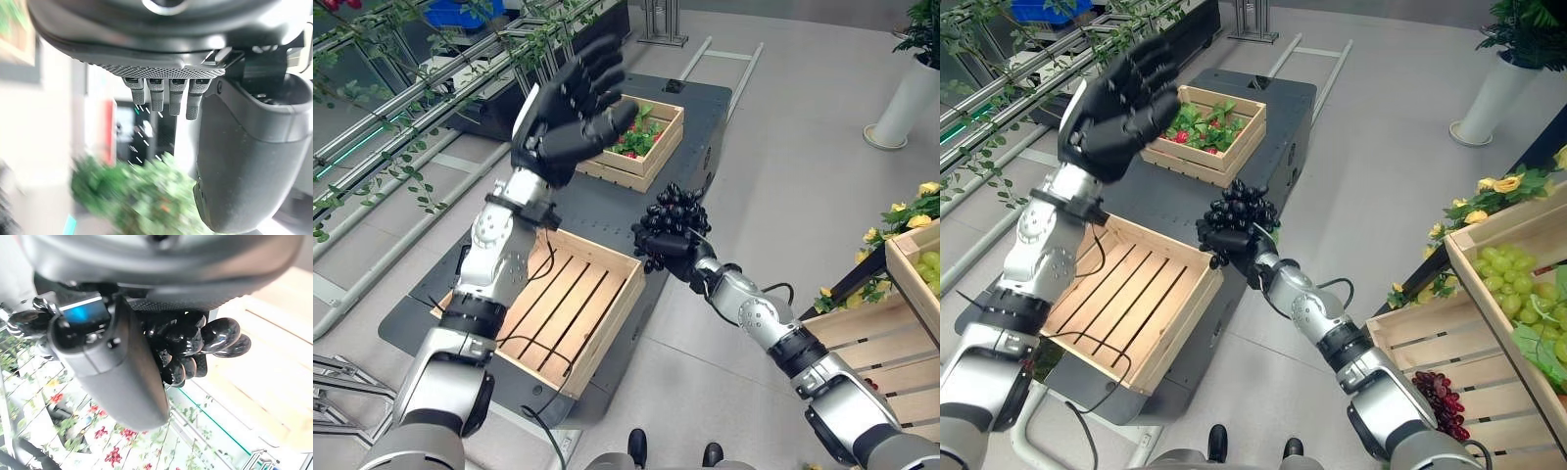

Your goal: Pick up the fruits from the basket on one side to the basket on the other side

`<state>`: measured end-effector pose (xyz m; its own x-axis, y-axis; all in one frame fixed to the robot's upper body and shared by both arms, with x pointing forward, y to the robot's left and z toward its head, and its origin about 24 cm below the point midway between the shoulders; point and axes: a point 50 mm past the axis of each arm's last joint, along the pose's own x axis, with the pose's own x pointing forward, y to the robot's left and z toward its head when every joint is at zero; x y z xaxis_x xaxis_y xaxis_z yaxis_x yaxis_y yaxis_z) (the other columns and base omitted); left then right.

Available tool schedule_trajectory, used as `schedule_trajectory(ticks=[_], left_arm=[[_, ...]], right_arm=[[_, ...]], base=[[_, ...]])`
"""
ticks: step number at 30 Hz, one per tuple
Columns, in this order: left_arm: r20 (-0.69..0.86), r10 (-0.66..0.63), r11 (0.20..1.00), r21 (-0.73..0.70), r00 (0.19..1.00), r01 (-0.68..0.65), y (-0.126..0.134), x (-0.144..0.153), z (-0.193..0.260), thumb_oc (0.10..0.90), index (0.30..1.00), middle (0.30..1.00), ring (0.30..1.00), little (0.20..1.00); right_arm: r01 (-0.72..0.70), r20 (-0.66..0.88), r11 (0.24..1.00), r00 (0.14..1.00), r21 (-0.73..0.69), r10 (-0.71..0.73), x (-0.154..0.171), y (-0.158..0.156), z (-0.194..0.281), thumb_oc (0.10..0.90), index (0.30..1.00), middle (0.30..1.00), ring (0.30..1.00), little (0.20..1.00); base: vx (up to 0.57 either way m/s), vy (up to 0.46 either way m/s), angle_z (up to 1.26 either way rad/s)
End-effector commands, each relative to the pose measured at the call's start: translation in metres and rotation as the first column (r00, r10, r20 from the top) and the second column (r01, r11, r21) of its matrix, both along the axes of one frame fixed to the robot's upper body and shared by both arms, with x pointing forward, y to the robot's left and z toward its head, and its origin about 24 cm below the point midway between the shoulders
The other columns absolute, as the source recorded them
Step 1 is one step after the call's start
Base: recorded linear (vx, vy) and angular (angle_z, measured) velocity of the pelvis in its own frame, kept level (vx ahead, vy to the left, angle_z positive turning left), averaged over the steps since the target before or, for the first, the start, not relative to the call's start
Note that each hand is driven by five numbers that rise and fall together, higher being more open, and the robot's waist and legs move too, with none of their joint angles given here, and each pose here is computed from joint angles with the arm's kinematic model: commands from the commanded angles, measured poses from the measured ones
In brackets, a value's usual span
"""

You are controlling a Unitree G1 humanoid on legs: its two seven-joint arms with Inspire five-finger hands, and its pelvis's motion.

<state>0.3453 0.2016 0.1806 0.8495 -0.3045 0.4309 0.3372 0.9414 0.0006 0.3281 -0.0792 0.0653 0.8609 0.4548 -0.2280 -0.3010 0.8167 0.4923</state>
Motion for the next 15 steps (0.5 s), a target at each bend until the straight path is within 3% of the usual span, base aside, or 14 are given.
schedule_trajectory(ticks=[1, 7, 15], left_arm=[[0.040, 0.168, 0.986, 0.015, 0.985, -0.169, 0.018, -0.010, -0.023, 0.800, 0.900, 0.900, 0.900, 0.900], [-0.181, 0.290, 0.956, 0.100, 0.940, -0.276, 0.016, -0.038, -0.103, 0.800, 0.900, 0.900, 0.900, 0.900], [-0.348, 0.287, 0.958, 0.087, 0.893, -0.274, 0.003, -0.065, -0.158, 0.800, 0.900, 0.900, 0.900, 0.900]], right_arm=[[-0.010, 0.167, 0.985, 0.986, 0.170, -0.019, -0.009, 0.005, 0.017, 0.400, 0.300, 0.300, 0.300, 0.300], [-0.011, 0.125, 0.987, 0.992, 0.157, -0.009, -0.042, -0.013, -0.020, 0.400, 0.300, 0.300, 0.300, 0.300], [0.020, 0.104, 0.986, 0.994, 0.164, -0.038, -0.066, -0.030, -0.035, 0.400, 0.300, 0.300, 0.300, 0.300]], base=[[0.00, 0.000, 0.00], [0.02, 0.001, -0.11], [-0.02, 0.015, -0.32]])
